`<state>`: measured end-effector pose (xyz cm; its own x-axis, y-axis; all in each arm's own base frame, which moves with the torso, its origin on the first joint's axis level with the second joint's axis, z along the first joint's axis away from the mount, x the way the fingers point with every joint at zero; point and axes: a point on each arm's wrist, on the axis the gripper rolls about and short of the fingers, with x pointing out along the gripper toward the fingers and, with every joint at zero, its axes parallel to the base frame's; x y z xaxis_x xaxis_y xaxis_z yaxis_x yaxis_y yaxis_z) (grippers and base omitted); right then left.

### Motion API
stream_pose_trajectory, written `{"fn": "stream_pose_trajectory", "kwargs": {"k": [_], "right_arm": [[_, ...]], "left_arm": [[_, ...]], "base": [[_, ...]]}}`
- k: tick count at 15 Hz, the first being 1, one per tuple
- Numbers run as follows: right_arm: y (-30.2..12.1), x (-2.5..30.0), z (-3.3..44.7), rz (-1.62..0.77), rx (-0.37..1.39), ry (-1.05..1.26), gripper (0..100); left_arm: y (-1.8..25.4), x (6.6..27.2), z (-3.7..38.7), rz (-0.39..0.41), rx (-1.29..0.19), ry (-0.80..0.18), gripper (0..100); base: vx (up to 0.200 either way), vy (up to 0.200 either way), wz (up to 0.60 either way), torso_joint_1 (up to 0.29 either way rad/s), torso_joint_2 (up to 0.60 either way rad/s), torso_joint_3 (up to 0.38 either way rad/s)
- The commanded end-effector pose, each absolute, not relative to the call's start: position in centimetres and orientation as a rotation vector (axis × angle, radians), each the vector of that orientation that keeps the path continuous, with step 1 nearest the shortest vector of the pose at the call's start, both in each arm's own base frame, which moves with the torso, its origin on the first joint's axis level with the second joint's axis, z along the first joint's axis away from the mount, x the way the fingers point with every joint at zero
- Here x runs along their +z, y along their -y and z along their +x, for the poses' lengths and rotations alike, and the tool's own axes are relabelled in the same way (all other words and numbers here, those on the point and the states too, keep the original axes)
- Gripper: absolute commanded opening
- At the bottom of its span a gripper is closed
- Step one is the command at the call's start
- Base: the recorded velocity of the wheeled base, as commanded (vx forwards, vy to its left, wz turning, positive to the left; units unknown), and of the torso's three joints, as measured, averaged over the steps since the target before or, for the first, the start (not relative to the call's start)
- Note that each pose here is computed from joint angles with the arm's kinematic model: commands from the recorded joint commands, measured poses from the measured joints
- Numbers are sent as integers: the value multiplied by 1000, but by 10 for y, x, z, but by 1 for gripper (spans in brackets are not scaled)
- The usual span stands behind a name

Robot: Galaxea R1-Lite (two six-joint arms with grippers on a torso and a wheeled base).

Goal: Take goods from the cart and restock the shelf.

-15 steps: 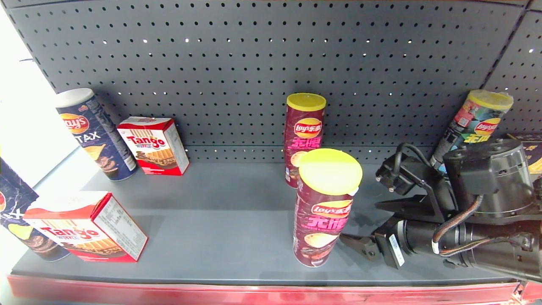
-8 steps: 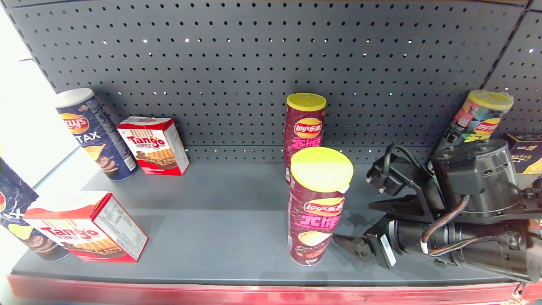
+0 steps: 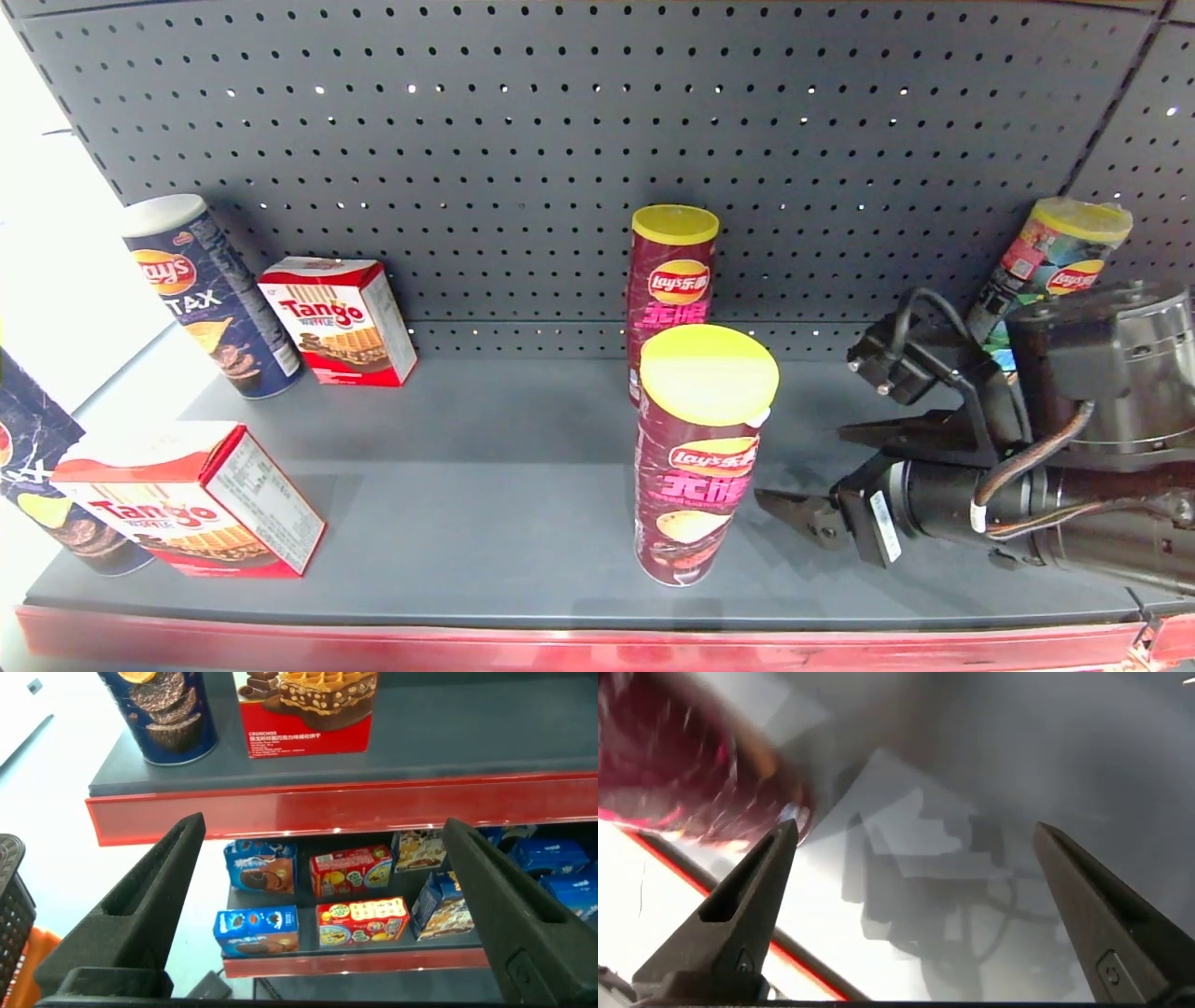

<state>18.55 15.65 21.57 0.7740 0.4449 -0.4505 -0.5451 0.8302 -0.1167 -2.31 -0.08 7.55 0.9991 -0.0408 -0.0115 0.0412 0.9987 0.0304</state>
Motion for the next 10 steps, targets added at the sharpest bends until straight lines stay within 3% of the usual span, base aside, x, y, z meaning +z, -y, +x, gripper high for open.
{"fn": "stream_pose_trajectory", "kwargs": {"k": [1,7,10], "right_arm": [[-141,235,180,-206,507,-354,100],[-56,309,116,-12,306,59,100],[-27,311,66,16,224,201,100]], "left_arm": [[1,76,-23,30,-42,-12,100],[1,76,-23,34,-43,-10,100],[1,76,-23,32,-43,-12,100]], "base": [[0,0,0,0,0,0],[0,0,0,0,0,0],[0,0,0,0,0,0]]}}
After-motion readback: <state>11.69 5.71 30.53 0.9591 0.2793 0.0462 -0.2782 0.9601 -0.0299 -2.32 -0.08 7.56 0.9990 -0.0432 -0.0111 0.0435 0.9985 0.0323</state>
